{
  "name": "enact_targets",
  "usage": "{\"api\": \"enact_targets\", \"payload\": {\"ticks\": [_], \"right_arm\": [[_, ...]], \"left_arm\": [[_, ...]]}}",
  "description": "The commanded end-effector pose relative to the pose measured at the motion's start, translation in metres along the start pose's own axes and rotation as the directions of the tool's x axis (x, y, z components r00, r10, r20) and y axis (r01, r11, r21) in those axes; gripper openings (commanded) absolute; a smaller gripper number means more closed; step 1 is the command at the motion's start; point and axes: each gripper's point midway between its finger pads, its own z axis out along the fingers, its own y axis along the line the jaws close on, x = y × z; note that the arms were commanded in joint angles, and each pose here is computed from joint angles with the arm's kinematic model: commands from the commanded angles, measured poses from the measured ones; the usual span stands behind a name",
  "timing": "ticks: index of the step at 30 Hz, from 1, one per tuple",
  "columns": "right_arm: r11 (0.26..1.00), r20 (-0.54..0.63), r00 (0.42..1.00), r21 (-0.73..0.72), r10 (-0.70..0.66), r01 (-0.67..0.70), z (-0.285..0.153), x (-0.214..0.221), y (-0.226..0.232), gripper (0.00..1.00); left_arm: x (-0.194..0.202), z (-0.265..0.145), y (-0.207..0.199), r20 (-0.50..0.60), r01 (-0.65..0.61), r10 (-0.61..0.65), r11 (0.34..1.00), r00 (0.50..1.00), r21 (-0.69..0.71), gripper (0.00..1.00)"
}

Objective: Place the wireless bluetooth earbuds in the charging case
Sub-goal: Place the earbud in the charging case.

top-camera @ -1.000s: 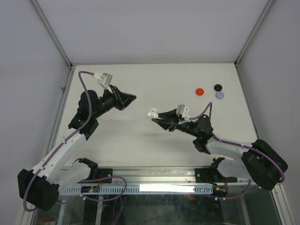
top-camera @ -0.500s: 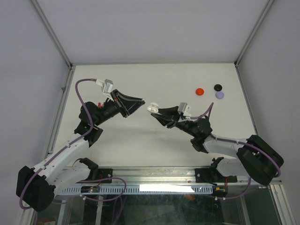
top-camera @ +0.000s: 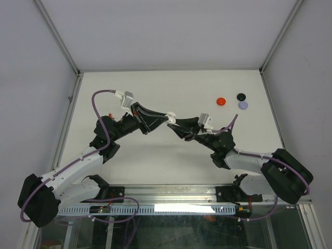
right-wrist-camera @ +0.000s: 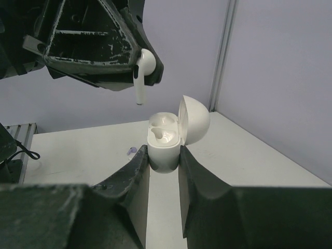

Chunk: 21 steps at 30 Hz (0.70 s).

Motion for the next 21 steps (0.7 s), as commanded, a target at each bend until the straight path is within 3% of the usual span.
{"api": "enact_targets", "payload": {"ticks": [1,21], "right_arm": [[0.998,0.132,0.989,-0.002,-0.068,0.069,0.011,-0.04,-0.001,0.0],[0.996,0.15,0.985,-0.003,-0.086,0.087,0.007,-0.048,0.001,0.0]], "left_arm": [[-0.006,0.005,0.001,0.043,-0.057,0.056,0.998,0.997,0.001,0.04],[0.01,0.005,0.016,-0.013,-0.053,0.053,0.996,0.999,-0.067,0.01]]}}
